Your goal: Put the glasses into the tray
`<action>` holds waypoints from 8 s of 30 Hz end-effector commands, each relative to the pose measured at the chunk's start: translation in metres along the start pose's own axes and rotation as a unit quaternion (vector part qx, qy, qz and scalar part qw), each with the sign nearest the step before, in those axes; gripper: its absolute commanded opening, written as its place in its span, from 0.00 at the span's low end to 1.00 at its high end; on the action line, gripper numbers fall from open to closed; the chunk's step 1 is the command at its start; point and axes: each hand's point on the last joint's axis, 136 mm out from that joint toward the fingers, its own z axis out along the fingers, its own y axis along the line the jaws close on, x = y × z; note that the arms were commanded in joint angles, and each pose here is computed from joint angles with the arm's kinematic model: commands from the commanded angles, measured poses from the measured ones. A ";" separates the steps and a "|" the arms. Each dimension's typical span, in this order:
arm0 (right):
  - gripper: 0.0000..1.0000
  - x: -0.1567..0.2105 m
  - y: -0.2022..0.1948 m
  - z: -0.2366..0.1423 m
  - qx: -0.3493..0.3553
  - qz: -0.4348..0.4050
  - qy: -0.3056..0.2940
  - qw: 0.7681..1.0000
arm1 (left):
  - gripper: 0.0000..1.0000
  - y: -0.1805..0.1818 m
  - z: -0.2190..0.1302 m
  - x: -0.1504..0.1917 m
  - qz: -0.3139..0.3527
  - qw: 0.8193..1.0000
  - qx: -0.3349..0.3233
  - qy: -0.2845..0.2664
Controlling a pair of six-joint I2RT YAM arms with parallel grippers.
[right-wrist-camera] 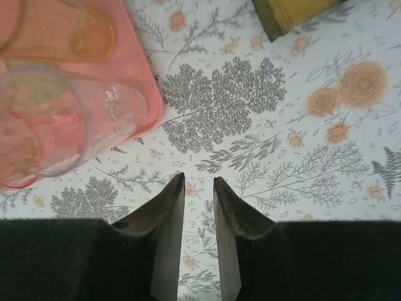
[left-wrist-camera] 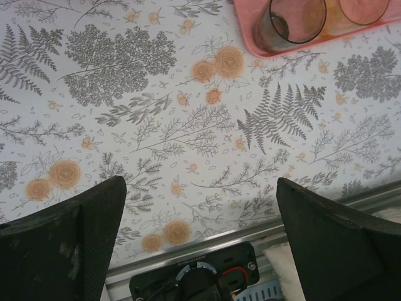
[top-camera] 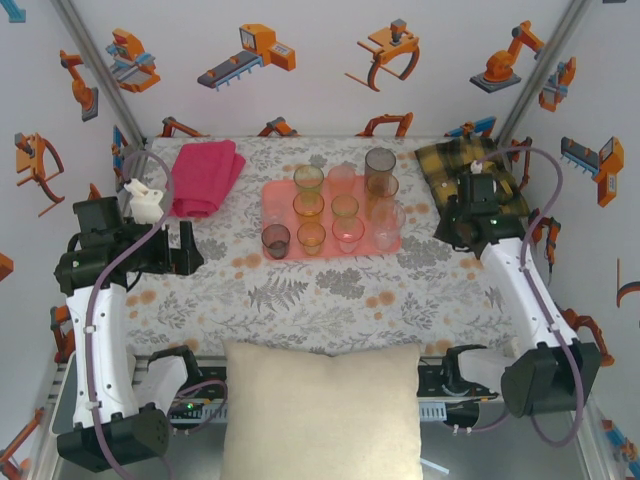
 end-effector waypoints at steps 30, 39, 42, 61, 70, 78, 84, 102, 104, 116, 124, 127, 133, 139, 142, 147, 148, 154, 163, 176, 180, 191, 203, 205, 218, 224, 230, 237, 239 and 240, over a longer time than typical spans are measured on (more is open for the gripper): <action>0.32 -0.006 0.036 0.154 -0.060 -0.027 0.071 0.995 | 0.97 -0.007 -0.002 0.013 -0.012 1.000 0.009 0.008; 0.32 -0.010 0.045 0.173 -0.072 -0.035 0.087 0.993 | 0.97 -0.006 -0.002 0.012 -0.017 1.000 0.006 0.008; 0.32 -0.009 0.048 0.177 -0.077 -0.039 0.092 0.992 | 0.97 -0.006 -0.003 0.012 -0.019 1.000 0.006 0.008; 0.29 -0.002 0.052 0.194 -0.085 -0.072 0.124 0.986 | 0.97 -0.005 -0.004 0.009 -0.031 0.999 0.011 0.005; 0.29 -0.008 0.054 0.188 -0.090 -0.075 0.115 0.986 | 0.97 -0.004 -0.003 0.009 -0.036 0.999 0.012 0.004; 0.29 -0.009 0.058 0.185 -0.098 -0.080 0.116 0.985 | 0.97 -0.004 -0.004 0.008 -0.039 0.999 0.014 0.003; 0.29 -0.007 0.059 0.186 -0.102 -0.081 0.119 0.984 | 0.97 -0.005 -0.004 0.008 -0.040 0.999 0.015 0.002; 0.27 -0.003 0.061 0.187 -0.111 -0.093 0.125 0.982 | 0.97 -0.004 -0.003 0.007 -0.045 0.999 0.017 0.003; 0.27 -0.002 0.062 0.188 -0.115 -0.093 0.130 0.980 | 0.97 -0.004 -0.003 0.007 -0.045 0.999 0.017 0.003; 0.26 0.006 0.064 0.198 -0.118 -0.092 0.142 0.978 | 0.97 -0.003 -0.003 0.006 -0.051 0.999 0.017 0.002; 0.21 0.012 0.063 0.201 -0.117 -0.094 0.148 0.977 | 0.97 -0.003 -0.003 0.007 -0.052 0.998 0.017 0.001; 0.18 0.014 0.063 0.201 -0.116 -0.098 0.149 0.977 | 0.97 -0.003 -0.003 0.007 -0.053 0.998 0.018 0.000; 0.14 0.018 0.062 0.201 -0.111 -0.103 0.153 0.977 | 0.97 -0.003 -0.004 0.007 -0.053 0.998 0.019 -0.002; 0.08 0.019 0.058 0.200 -0.102 -0.103 0.152 0.978 | 0.97 -0.003 -0.004 0.006 -0.054 0.998 0.018 -0.004; 0.04 0.020 0.057 0.199 -0.099 -0.101 0.152 0.978 | 0.97 -0.003 -0.005 0.006 -0.053 0.998 0.019 -0.004; 0.01 0.022 0.056 0.198 -0.097 -0.100 0.152 0.978 | 0.97 -0.004 -0.004 0.006 -0.053 0.998 0.020 -0.005; 0.00 0.024 0.055 0.197 -0.097 -0.100 0.154 0.978 | 0.97 -0.004 -0.005 0.006 -0.053 0.998 0.020 -0.006; 0.00 0.027 0.054 0.195 -0.095 -0.099 0.153 0.979 | 0.97 -0.004 -0.005 0.006 -0.053 0.998 0.021 -0.006; 0.00 0.034 0.050 0.191 -0.092 -0.094 0.155 0.979 | 0.97 -0.005 -0.005 0.006 -0.053 0.998 0.022 -0.009; 0.00 0.043 0.049 0.187 -0.093 -0.093 0.161 0.978 | 0.97 -0.005 -0.005 0.007 -0.052 0.998 0.022 -0.011; 0.00 0.046 0.048 0.186 -0.092 -0.092 0.163 0.978 | 0.97 -0.006 -0.006 0.006 -0.053 0.998 0.023 -0.012; 0.00 0.053 0.046 0.180 -0.092 -0.092 0.164 0.978 | 0.97 -0.007 -0.007 0.006 -0.052 0.998 0.025 -0.014; 0.00 0.058 0.045 0.179 -0.090 -0.088 0.166 0.978 | 0.97 -0.007 -0.009 0.005 -0.050 0.998 0.022 -0.018; 0.00 0.057 0.044 0.180 -0.088 -0.088 0.165 0.978 | 0.97 -0.007 -0.009 0.004 -0.049 0.998 0.022 -0.018; 0.23 0.035 0.044 0.169 -0.072 -0.104 0.139 0.982 | 0.97 -0.004 -0.026 -0.013 -0.024 0.999 0.003 -0.024; 0.25 0.025 0.046 0.161 -0.072 -0.102 0.124 0.984 | 0.97 -0.004 -0.030 -0.014 -0.022 0.999 -0.002 -0.024; 0.26 0.007 0.039 0.152 -0.053 -0.087 0.103 0.989 | 0.97 -0.005 -0.031 -0.012 -0.025 0.999 -0.003 -0.024; 0.27 -0.013 0.027 0.142 -0.042 -0.060 0.082 0.994 | 0.97 -0.005 -0.032 -0.010 -0.025 0.999 -0.004 -0.022; 0.27 -0.019 0.021 0.139 -0.034 -0.054 0.076 0.995 | 0.97 -0.005 -0.032 -0.009 -0.026 0.999 -0.005 -0.022; 0.27 -0.022 0.018 0.137 -0.028 -0.052 0.072 0.996 | 0.97 -0.005 -0.033 -0.009 -0.027 0.999 -0.007 -0.022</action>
